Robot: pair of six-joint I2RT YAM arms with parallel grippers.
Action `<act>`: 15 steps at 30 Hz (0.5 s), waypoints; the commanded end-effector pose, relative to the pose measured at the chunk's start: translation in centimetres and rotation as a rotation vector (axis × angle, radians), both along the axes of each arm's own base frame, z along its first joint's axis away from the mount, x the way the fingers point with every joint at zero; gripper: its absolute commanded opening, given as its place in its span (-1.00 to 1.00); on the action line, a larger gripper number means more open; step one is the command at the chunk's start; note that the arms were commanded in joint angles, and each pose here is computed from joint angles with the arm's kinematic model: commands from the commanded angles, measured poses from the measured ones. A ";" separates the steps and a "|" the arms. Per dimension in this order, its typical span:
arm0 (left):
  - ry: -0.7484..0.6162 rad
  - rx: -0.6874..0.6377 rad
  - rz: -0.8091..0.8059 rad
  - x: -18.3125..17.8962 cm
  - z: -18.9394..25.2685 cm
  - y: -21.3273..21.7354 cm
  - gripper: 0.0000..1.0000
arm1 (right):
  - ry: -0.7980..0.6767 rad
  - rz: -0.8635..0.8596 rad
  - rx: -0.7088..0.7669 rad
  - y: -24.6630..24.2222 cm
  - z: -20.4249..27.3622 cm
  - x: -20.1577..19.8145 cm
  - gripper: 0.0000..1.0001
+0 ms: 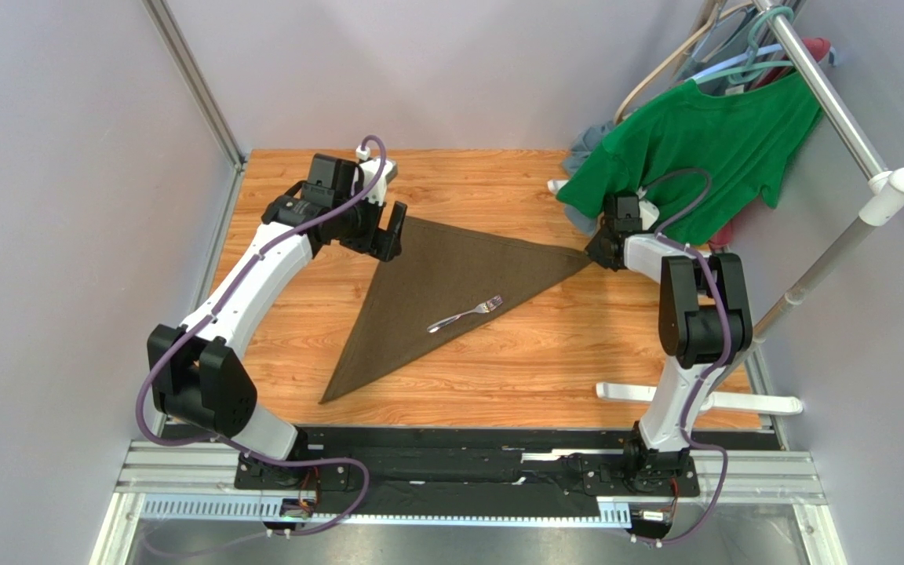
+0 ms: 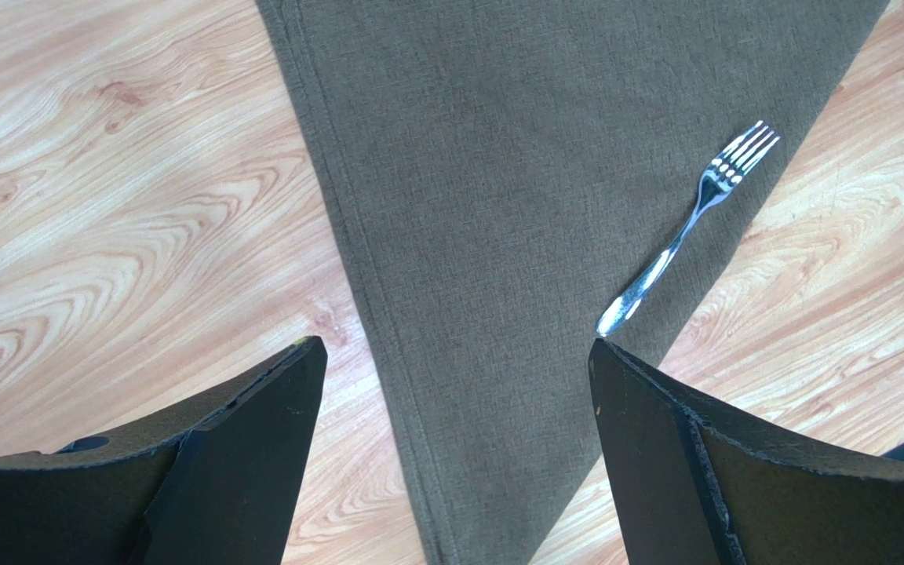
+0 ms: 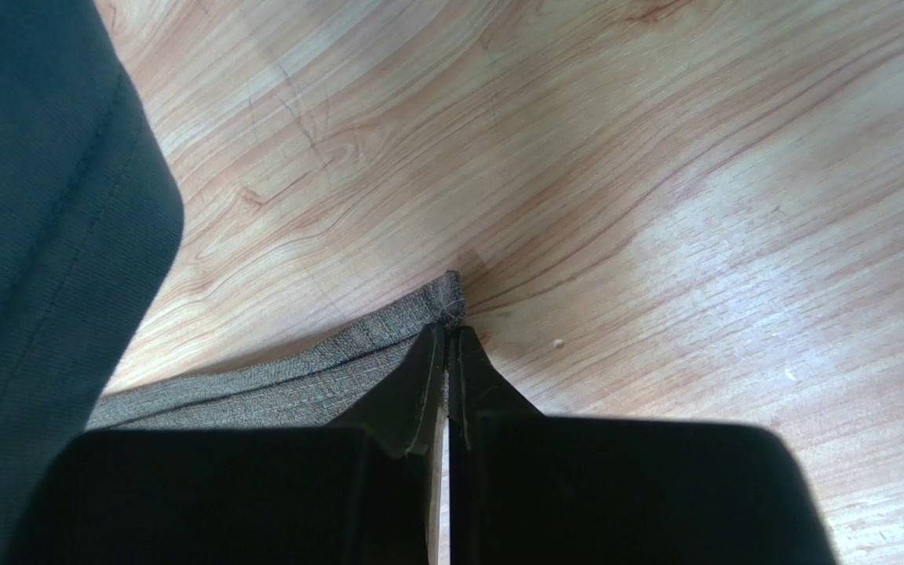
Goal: Fold the napkin, place the utensils inside, and roll it up
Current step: Fold the napkin
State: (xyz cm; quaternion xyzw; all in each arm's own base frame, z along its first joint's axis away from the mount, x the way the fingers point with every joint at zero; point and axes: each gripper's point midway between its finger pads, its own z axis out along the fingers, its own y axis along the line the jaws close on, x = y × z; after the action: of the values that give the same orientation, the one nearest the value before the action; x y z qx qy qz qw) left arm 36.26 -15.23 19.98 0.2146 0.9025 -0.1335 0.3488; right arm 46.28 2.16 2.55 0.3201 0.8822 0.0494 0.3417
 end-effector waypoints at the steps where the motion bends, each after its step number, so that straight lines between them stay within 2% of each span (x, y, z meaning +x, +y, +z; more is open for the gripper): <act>1: -0.058 -0.040 0.006 0.1 1.9 -0.1 0.82 | -0.047 0.013 0.021 0.3 0.3 -0.5 -1.00; 6: -0.057 -0.041 0.005 0.1 1.9 -0.2 0.83 | -0.233 0.035 0.095 1.9 4.3 0.8 -1.00; 15: -0.064 -0.036 0.012 0.1 2.1 0.0 0.82 | -0.438 0.101 0.131 5.5 10.0 0.5 -1.00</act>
State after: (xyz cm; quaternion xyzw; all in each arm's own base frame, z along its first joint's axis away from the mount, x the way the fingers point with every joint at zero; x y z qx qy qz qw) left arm 36.22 -15.23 19.95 0.2147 0.9024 -0.1339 0.3488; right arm 45.14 6.10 6.61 0.2924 0.8479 0.1393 0.4198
